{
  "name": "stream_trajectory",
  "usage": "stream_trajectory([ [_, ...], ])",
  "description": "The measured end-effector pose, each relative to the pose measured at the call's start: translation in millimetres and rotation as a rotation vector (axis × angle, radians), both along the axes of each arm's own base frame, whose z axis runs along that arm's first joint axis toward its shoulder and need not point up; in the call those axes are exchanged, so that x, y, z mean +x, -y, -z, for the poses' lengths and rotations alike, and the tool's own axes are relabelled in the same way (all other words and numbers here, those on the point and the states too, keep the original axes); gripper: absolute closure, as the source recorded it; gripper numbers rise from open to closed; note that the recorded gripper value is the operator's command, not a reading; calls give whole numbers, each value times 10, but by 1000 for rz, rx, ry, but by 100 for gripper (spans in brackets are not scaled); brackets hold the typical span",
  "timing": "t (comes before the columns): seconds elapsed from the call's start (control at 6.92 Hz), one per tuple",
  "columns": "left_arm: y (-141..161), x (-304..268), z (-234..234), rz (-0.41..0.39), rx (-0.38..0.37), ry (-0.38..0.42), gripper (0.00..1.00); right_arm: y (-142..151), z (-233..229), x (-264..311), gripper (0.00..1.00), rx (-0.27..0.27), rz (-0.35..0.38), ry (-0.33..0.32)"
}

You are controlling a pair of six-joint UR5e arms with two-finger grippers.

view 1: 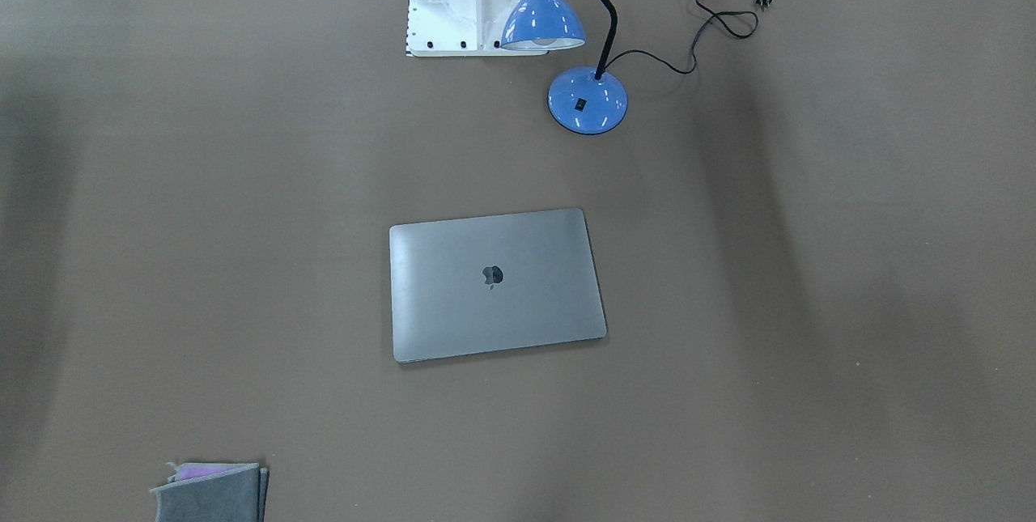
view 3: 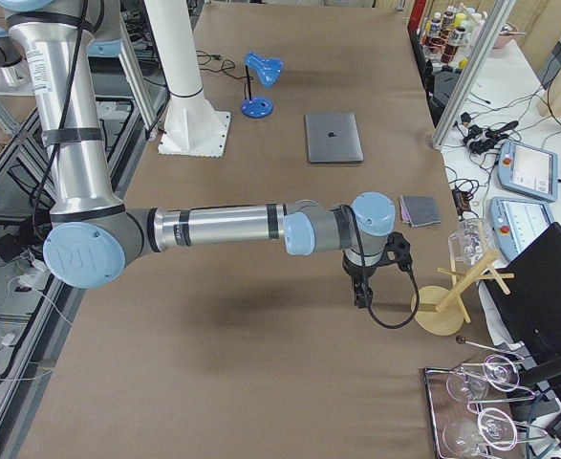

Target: Close laptop

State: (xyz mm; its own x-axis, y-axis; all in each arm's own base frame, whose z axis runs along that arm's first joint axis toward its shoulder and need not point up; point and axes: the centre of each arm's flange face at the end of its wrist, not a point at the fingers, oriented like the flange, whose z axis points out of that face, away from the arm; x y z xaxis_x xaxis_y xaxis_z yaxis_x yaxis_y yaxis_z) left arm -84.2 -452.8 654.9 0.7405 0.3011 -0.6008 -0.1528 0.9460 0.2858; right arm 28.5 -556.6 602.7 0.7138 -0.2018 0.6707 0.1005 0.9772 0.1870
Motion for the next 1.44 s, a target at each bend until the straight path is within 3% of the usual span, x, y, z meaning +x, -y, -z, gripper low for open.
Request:
stream_trajectory([
  [0.58, 69, -165, 10, 39, -111, -10, 2, -129, -247, 43, 0, -21, 14, -34],
  [1.44, 94, -166, 131, 39, -96, -12, 2, -140, -333, 52, 0, -34, 12, -59],
])
